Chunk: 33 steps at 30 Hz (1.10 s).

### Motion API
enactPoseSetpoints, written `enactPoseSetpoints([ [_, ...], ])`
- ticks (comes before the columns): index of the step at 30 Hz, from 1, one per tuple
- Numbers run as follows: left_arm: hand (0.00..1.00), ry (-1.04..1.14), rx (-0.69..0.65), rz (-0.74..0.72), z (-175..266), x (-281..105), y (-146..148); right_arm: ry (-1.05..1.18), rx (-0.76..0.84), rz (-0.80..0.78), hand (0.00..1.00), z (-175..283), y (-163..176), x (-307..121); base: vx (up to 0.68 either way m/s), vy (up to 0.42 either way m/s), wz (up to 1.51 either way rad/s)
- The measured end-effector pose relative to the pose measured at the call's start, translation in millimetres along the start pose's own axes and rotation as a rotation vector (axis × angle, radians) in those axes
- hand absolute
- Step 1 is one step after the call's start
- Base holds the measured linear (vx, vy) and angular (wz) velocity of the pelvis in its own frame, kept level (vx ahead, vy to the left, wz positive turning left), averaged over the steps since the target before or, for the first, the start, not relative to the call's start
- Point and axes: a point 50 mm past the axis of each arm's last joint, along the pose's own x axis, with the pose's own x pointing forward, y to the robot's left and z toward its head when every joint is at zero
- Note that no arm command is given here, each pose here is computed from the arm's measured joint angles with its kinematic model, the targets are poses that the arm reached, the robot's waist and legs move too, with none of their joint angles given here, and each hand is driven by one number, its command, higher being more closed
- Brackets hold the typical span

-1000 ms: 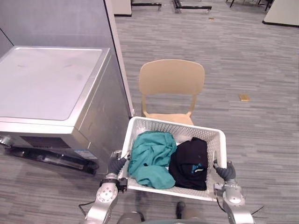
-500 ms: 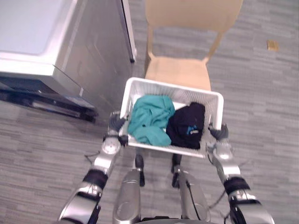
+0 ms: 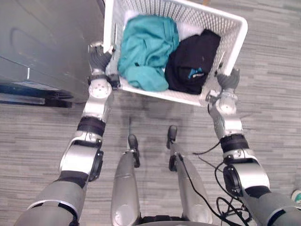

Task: Pick up the laundry basket with both hands and put the clothes into the washing machine.

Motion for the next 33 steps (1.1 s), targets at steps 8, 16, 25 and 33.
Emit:
enactPoseSetpoints([
  [8,0.00,0.019,-0.090,0.019,3.3,6.1,-4.1,0.047,0.076,0.062,0.00,8.3,28.8,7.6,0.04,-0.016,0.01],
  [16,0.00,0.106,-0.105,0.045,-19.9,-0.1,1.7,0.031,0.085,0.113,0.00,13.9,41.7,7.2,-0.01,0.000,0.04],
  [25,0.00,0.128,-0.146,0.023,-46.8,-29.6,-0.5,0.021,0.136,0.012,0.00,-5.2,-7.9,-5.3,0.02,-0.008,0.11],
  [33,0.00,0.253,-0.123,0.009,-104.6,-108.5,19.7,0.017,-0.031,-0.178,0.00,-48.5,-108.9,-64.9,0.08,-0.013,0.16],
])
